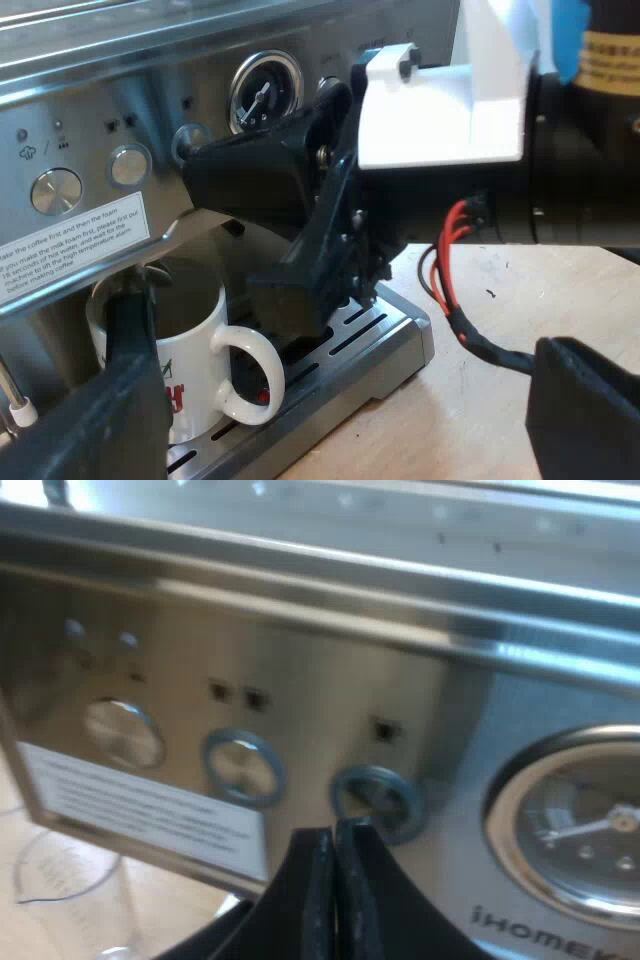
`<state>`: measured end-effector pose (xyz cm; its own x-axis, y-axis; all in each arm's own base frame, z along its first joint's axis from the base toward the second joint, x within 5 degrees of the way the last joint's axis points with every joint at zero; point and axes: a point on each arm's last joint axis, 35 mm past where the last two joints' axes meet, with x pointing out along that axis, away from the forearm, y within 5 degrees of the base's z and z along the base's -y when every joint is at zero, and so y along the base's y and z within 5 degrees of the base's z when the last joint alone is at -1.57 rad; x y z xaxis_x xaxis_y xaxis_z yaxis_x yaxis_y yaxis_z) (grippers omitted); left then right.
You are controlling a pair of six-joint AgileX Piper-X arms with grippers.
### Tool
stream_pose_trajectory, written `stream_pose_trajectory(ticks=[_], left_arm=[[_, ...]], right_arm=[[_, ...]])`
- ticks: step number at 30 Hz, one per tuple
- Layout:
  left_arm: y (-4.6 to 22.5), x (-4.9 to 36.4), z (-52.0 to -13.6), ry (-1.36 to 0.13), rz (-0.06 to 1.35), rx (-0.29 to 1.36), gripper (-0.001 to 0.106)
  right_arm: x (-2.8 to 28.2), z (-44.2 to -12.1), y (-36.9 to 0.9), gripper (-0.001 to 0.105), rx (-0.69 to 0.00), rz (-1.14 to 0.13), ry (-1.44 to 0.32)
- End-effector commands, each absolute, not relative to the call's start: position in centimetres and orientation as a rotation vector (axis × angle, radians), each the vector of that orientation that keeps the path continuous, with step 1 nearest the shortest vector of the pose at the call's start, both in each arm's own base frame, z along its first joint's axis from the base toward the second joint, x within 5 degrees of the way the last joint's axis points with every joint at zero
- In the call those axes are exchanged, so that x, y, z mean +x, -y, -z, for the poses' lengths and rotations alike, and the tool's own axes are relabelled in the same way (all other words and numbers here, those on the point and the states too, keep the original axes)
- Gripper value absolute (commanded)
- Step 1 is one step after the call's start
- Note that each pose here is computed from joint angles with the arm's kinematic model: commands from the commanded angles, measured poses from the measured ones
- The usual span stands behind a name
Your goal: Place mug into machine
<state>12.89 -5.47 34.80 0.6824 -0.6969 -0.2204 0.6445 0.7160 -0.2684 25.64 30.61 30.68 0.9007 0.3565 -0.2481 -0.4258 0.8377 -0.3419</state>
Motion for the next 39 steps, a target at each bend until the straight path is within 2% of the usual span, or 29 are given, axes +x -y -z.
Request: stream_pose_trajectory(ticks=[1, 7, 16, 25, 28, 31, 34, 36, 37, 38, 39], left_arm=[[5.5, 12.8, -35.0, -0.306, 0.773, -0.175, 0.074], [5.5, 12.8, -35.0, -0.306, 0.773, -0.175, 0.074], [5.6, 12.8, -35.0, -0.310, 0.788, -0.177, 0.074], [5.7, 11.9, -35.5, -0.290, 0.901, -0.187, 0.074], [5.3, 10.8, -36.3, -0.255, 0.902, -0.219, 0.074], [4.8, 9.5, -37.2, -0.228, 0.854, -0.230, 0.074], [4.2, 7.9, -38.3, -0.211, 0.799, -0.227, 0.074], [3.9, 7.1, -39.2, -0.199, 0.800, -0.226, 0.074], [3.9, 6.9, -39.6, -0.188, 0.798, -0.224, 0.074], [3.8, 6.7, -40.1, -0.177, 0.794, -0.223, 0.074], [3.7, 6.6, -40.4, -0.168, 0.788, -0.222, 0.074]], right_arm=[[25.9, -31.5, -30.2, 0.000, -0.405, -0.341, -0.148], [25.9, -31.7, -30.4, 0.000, -0.399, -0.372, -0.126], [26.6, -31.8, -29.7, 0.000, -0.399, -0.343, -0.132], [24.2, -32.8, -29.6, 0.000, -0.458, -0.396, -0.184], [23.8, -33.3, -29.0, 0.000, -0.473, -0.398, -0.205], [23.1, -34.4, -28.1, 0.001, -0.457, -0.396, -0.211], [22.3, -36.0, -27.1, 0.017, -0.421, -0.394, -0.200], [21.5, -37.2, -26.0, 0.038, -0.407, -0.392, -0.193], [21.4, -37.4, -25.8, 0.041, -0.409, -0.393, -0.196], [20.8, -38.1, -25.3, 0.054, -0.409, -0.396, -0.194], [20.5, -38.4, -25.0, 0.057, -0.406, -0.397, -0.190]])
